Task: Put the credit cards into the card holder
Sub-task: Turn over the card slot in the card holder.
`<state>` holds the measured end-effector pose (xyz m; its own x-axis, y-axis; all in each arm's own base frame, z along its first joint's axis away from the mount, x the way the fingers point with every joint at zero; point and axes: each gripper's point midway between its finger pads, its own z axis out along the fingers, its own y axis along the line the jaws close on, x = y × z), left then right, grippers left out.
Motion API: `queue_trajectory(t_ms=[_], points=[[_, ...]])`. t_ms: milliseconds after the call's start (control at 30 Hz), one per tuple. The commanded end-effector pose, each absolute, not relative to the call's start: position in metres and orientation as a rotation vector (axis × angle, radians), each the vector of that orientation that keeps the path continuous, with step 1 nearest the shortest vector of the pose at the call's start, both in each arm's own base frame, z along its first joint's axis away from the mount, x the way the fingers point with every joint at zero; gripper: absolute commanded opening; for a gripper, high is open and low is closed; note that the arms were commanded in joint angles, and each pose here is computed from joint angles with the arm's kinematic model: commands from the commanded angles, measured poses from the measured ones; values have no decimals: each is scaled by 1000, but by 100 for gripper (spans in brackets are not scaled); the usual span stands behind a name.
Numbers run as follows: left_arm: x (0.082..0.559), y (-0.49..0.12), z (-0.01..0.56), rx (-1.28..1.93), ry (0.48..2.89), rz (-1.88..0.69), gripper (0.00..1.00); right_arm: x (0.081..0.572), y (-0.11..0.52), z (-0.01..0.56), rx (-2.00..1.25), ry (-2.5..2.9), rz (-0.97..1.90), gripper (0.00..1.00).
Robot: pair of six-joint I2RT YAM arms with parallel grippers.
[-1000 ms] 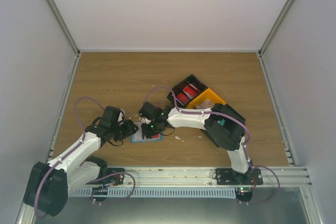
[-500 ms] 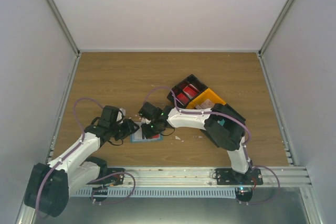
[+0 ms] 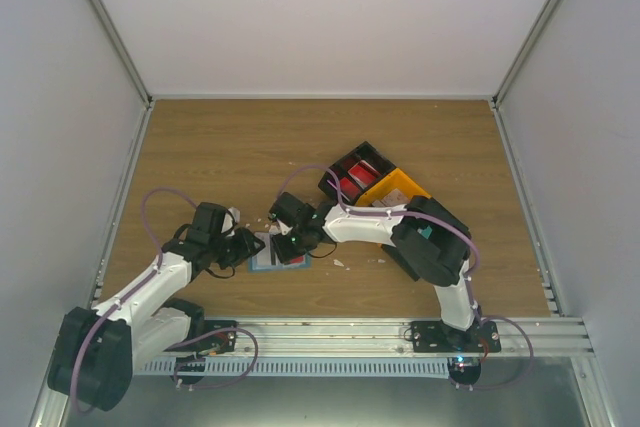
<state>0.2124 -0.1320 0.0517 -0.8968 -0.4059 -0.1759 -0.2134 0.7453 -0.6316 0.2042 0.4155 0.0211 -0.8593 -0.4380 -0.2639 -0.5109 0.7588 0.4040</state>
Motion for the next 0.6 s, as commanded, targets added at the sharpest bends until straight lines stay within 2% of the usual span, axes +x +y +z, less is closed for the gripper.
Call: queue_trajectory(t_ms=[0,333,400,433,567], points=[[217,-136,56,-436,2612,-941,33,204,392,4,-734,2868,607,1],[215,-161,71,-291,2573,-1154,35,211,396,21,-692,2805,663,2],[214,-167,75,-244,2561,-1207,38,218,400,41,-659,2735,716,9],[215,-169,76,-226,2556,-1225,39,221,401,51,-645,2700,726,17],[215,-175,74,-191,2567,-1267,42,237,394,84,-572,2600,707,30]])
